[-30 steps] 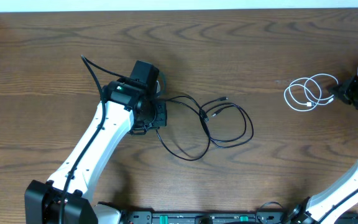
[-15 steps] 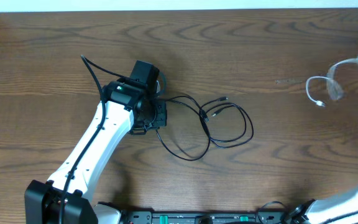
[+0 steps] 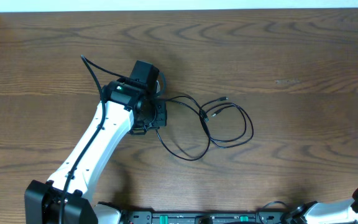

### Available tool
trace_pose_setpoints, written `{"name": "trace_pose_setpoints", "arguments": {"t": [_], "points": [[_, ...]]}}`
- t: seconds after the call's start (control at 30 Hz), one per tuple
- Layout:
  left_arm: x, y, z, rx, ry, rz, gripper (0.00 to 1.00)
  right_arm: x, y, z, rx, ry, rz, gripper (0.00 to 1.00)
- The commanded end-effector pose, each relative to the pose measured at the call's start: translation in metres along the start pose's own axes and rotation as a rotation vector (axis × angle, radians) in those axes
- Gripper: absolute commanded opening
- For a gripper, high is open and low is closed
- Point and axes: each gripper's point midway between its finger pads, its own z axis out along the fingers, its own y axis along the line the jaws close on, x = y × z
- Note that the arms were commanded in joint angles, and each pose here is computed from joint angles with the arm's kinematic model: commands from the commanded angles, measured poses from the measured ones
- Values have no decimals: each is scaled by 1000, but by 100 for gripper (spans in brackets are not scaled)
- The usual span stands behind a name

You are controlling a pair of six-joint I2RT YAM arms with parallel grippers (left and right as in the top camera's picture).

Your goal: Untangle cables

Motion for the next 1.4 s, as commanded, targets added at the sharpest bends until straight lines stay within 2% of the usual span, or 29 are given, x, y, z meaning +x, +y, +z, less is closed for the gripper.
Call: {"name": "trace_pose_setpoints", "arguments": {"t": [0.0,0.07,0.1,0.13,0.17,0.2,0.23,0.27,0.3,0.5,0.7,0.8,0.9,0.93,1.13,1.23,1.37], "points": [[2,2,-1,-7,0,-2,7,3,-8,6,40,8,-5,1],[2,2,-1,-7,1,-2,7,4,-9,8,40,12,-2,1],[2,2,-1,-7,1,-2,7,5,-9,9,40,17,-1,4],[2,2,-1,-7,1,-2,8,7,-8,10,39,24,0,10],[2,2,-1,-7,1,-3,7,8,-7,11,38,29,1,24],[2,2,-1,-7,1,-2,8,10,-5,12,36,36,0,47],[2,2,-1,-7,1,-3,8,12,-4,13,33,41,-1,61],[2,2,-1,-7,0,-3,8,13,-2,14,30,48,-2,71],[2,2,-1,-7,0,-3,7,16,1,16,27,55,-5,74],[2,2,-1,-7,0,-2,8,32,19,25,3,109,-19,76],[0,-4,-1,23,-2,0,8,83,46,33,-24,285,-93,85],[1,-26,-3,148,12,24,8,116,67,35,-56,396,-169,88],[1,-58,-10,333,11,168,8,153,93,35,-108,509,-280,91],[1,-69,-15,403,2,223,8,178,112,35,-145,576,-342,91],[4,-108,-38,658,-25,371,8,257,164,30,-278,768,-568,98],[-1,-121,-48,739,-65,411,8,294,181,26,-332,845,-651,99],[-18,-129,-56,753,-154,457,8,350,191,14,-401,969,-773,99]]}}
